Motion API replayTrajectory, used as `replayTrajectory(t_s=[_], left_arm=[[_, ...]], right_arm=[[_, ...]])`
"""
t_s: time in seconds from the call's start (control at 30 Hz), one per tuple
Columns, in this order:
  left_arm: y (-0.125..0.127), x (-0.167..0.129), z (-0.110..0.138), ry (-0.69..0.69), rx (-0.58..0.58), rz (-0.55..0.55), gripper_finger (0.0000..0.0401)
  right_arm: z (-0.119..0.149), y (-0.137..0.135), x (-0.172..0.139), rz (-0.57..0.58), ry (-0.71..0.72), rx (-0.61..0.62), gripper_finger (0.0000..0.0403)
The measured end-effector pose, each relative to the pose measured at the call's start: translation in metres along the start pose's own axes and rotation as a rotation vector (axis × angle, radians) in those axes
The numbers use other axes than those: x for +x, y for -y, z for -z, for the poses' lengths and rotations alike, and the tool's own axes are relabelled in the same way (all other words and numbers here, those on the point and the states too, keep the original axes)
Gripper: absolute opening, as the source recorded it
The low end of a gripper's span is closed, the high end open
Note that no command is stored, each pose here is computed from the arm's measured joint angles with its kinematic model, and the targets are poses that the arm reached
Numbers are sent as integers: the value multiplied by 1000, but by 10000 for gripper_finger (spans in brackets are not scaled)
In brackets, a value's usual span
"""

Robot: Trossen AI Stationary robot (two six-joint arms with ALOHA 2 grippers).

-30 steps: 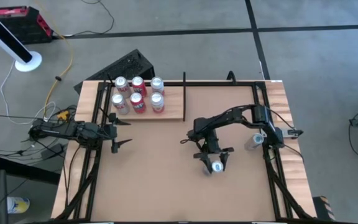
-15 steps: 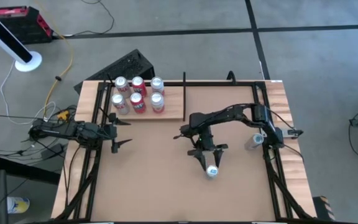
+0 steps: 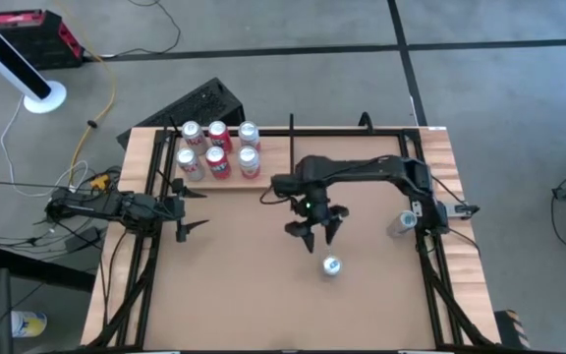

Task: Place canned beverage on shelf
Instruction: Put the bottom blue soda can on the shelf

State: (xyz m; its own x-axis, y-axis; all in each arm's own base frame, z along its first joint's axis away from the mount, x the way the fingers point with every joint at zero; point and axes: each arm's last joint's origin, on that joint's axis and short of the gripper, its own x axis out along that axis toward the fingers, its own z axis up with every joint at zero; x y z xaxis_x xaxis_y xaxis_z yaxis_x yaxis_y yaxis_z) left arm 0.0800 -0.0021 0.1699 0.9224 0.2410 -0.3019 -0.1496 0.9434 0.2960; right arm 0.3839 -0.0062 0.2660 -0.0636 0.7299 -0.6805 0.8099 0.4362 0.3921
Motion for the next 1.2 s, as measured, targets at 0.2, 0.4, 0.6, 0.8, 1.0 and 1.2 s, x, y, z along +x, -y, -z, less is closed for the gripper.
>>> replayTrajectory(t_s=[0.2, 0.4, 0.6, 0.8, 1.0, 1.2], left_arm=[[0, 0, 0, 0, 0, 0, 336], [0, 0, 0, 0, 0, 0, 336], [0, 0, 0, 0, 0, 0, 336], [0, 0, 0, 0, 0, 0, 336], [0, 0, 0, 0, 0, 0, 336], [0, 0, 0, 0, 0, -1, 336]], right_arm=[[63, -20, -13, 219, 390, -153, 324], [128, -34, 14, 457, 757, -322, 324], [167, -46, 57, 588, 968, -504, 324], [188, -48, 98, 636, 1080, -548, 324], [205, -45, 125, 674, 1095, -582, 323], [219, -40, 138, 714, 1133, -624, 318]])
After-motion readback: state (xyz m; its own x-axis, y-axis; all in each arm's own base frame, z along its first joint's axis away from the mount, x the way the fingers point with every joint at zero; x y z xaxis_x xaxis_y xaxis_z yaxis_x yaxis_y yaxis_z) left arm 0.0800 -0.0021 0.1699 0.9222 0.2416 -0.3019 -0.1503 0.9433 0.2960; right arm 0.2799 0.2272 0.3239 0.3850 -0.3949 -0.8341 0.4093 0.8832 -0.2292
